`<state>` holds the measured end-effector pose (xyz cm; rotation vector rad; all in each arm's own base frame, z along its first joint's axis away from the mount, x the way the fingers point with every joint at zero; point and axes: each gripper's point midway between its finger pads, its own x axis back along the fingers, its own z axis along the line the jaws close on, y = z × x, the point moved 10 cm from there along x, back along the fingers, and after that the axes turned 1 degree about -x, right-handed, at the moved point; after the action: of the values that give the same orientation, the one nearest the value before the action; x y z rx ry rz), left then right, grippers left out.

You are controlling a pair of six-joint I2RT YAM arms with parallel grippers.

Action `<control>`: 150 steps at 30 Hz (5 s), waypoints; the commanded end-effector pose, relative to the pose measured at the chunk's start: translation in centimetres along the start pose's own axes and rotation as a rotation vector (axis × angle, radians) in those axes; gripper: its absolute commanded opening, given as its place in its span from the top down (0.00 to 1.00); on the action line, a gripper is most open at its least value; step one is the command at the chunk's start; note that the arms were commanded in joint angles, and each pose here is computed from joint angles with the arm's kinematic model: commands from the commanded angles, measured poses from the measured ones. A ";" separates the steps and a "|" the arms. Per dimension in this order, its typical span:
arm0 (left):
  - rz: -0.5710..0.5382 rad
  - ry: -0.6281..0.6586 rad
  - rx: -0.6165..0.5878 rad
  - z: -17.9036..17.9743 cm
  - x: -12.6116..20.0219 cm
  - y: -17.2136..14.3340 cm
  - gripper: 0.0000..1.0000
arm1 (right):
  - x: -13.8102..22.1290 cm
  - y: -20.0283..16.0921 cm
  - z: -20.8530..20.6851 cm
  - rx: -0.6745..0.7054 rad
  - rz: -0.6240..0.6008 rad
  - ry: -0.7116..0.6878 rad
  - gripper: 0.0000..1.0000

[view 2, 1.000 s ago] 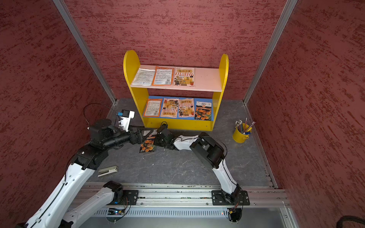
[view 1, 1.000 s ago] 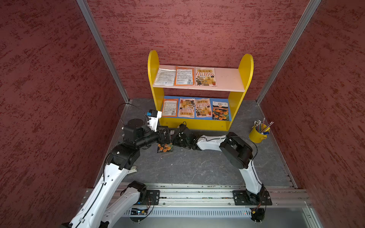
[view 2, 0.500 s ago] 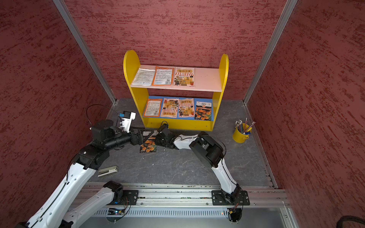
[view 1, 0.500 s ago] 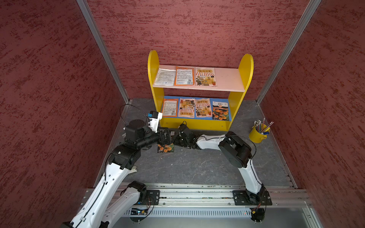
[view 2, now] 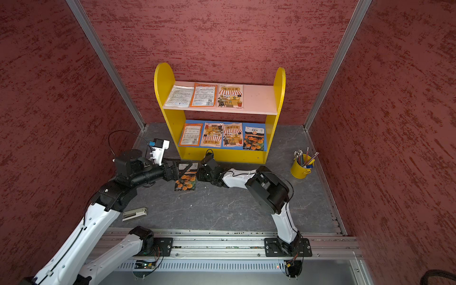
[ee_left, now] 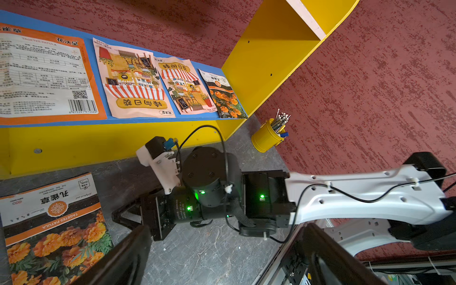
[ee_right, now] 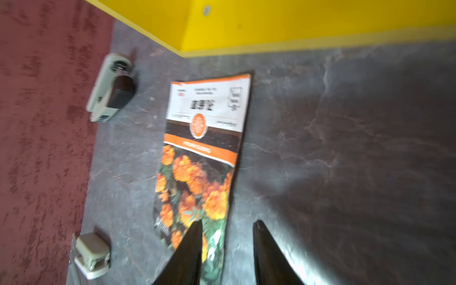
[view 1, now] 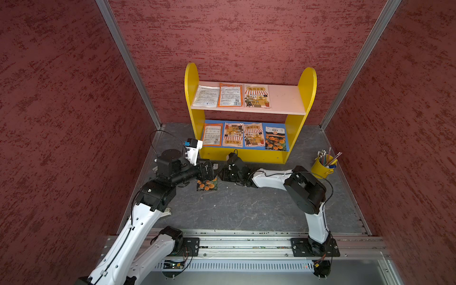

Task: Take the seed bag off the shelf
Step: Place the seed packet at the center of the board, then pick up the seed packet from the shelf.

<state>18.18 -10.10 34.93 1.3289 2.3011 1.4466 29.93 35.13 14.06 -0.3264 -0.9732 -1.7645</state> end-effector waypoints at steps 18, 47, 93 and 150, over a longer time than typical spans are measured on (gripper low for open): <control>-0.057 -0.024 -0.016 -0.7 -1.1 3.0 0.00 | 24.6 2.7 6.1 0.478 -0.215 -0.005 0.01; -0.026 -0.093 -0.104 -2.9 -2.6 1.9 0.00 | 30.9 17.1 14.4 0.728 -0.596 -0.239 0.02; 0.025 -0.088 -0.085 -2.2 -4.3 -0.1 0.00 | 26.0 26.4 8.0 0.577 -0.530 -0.343 0.04; 0.012 -0.158 -0.107 -2.6 -4.9 -0.2 0.00 | 39.6 14.2 4.7 0.076 -0.827 0.032 0.14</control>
<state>20.34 -15.49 34.14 1.3916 2.1254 1.4029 24.46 10.49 48.16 0.1089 -1.4360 -2.3713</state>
